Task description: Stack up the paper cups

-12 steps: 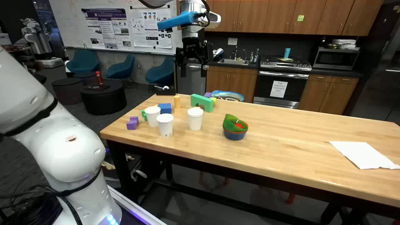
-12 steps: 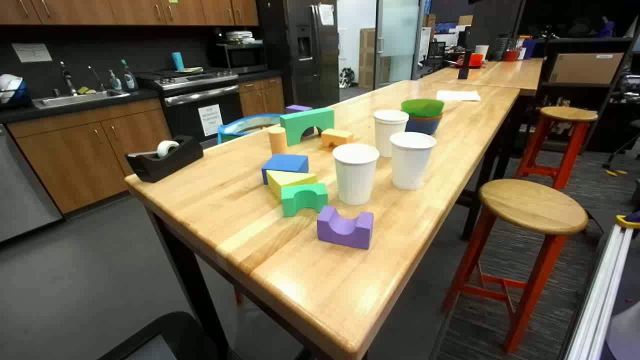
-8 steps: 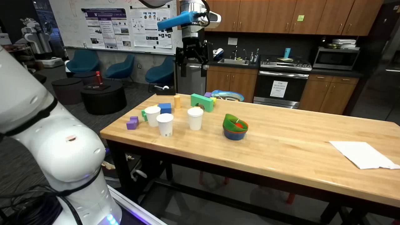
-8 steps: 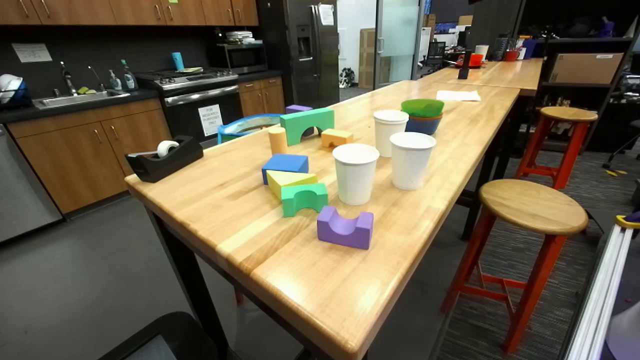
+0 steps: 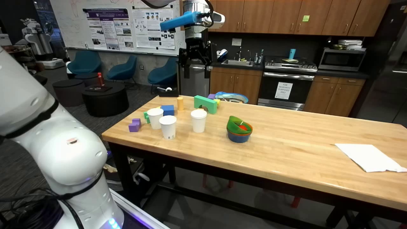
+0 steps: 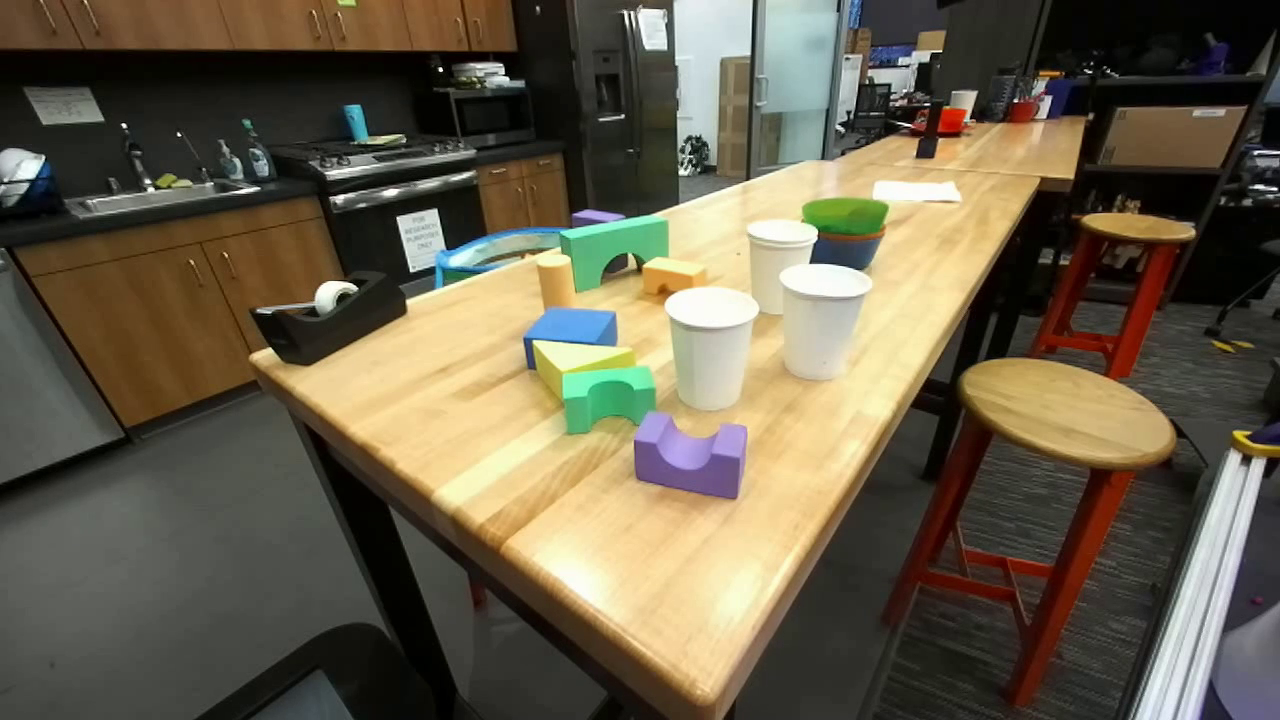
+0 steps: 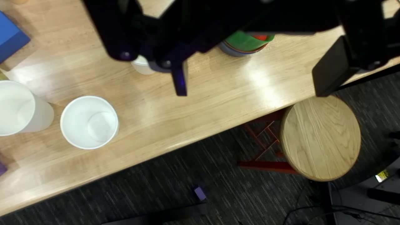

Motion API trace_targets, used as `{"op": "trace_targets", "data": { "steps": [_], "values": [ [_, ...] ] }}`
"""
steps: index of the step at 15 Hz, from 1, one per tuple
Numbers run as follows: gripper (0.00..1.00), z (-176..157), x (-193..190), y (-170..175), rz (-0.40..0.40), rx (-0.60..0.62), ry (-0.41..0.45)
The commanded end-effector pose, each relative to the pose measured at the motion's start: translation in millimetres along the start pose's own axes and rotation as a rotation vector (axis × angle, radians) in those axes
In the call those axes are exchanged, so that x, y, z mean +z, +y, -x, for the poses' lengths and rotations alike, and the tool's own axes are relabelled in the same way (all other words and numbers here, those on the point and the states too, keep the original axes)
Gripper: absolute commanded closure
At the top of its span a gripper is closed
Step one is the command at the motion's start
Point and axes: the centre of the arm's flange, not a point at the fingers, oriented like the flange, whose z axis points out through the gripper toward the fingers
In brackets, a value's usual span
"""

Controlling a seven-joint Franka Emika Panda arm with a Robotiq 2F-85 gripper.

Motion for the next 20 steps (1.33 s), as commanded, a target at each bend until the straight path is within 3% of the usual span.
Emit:
{"op": "trace_targets", "data": {
  "steps": [1, 16, 20],
  "values": [
    [0.0, 0, 0, 0, 0.0, 0.0, 0.0],
    [0.0, -1, 1, -2, 0.013, -0.001, 0.0],
    [0.0, -8, 4, -16, 0.051, -0.04, 0.08]
  ]
}}
